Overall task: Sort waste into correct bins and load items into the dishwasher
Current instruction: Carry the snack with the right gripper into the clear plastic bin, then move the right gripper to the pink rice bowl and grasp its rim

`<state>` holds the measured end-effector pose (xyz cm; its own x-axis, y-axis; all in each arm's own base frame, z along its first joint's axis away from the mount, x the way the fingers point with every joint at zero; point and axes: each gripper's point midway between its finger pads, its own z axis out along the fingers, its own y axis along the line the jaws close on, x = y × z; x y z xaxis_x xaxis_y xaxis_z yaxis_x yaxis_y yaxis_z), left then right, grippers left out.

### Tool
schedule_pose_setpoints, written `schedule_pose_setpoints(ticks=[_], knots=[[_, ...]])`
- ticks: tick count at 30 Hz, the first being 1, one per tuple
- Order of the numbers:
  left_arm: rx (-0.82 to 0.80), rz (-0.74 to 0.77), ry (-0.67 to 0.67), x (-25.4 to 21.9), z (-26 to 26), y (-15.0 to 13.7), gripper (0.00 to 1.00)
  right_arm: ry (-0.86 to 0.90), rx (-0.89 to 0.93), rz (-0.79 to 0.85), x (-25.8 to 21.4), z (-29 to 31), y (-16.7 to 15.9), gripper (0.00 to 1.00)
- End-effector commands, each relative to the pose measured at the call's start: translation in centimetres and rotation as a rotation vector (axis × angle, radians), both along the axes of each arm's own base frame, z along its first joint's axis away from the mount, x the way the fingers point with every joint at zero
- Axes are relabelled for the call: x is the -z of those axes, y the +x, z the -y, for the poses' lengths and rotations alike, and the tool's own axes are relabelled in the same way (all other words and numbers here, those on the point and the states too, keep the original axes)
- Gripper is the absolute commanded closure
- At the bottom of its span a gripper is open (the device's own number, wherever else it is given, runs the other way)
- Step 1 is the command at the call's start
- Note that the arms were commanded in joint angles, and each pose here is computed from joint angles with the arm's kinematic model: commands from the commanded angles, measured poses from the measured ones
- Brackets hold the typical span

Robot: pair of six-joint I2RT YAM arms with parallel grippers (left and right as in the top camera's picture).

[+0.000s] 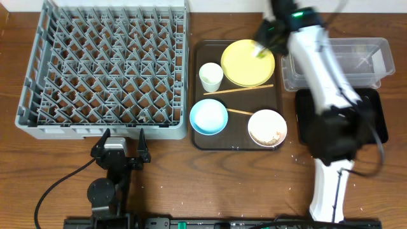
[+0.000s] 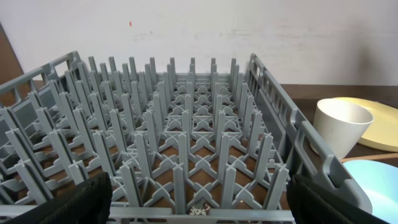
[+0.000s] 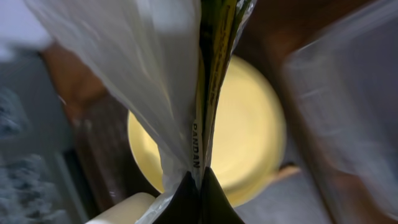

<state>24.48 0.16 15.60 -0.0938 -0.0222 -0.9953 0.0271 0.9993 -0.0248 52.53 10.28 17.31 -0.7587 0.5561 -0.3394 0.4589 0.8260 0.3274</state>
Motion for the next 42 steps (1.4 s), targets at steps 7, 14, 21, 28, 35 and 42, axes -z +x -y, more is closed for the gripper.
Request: schedule_pose_setpoints(ticks=[7, 14, 21, 28, 35, 42], knots=[[0.007, -0.04, 0.001, 1.4, 0.1, -0.1, 0.09, 0.064, 0.583, -0.194, -0.4, 14.9, -5.4, 0.98], [0.007, -0.04, 0.001, 1.4, 0.1, -0.1, 0.09, 0.076, 0.802, -0.268, 3.3, 19.2, -7.3, 0.98], [0.007, -0.04, 0.001, 1.4, 0.1, -0.1, 0.09, 0.072, 0.767, -0.228, 5.7, 19.4, -6.0, 0.56], [0.007, -0.04, 0.001, 1.4, 0.1, -0.1, 0.09, 0.022, 0.47, -0.181, 4.4, 18.4, -4.4, 0.28], [0.007, -0.04, 0.001, 1.4, 0.1, -0.1, 0.09, 0.144, -0.067, -0.087, -0.4, 11.4, -4.1, 0.5], [0.007, -0.04, 0.001, 1.4, 0.1, -0.1, 0.09, 0.073, -0.404, -0.235, -1.0, 2.3, -10.1, 0.43]])
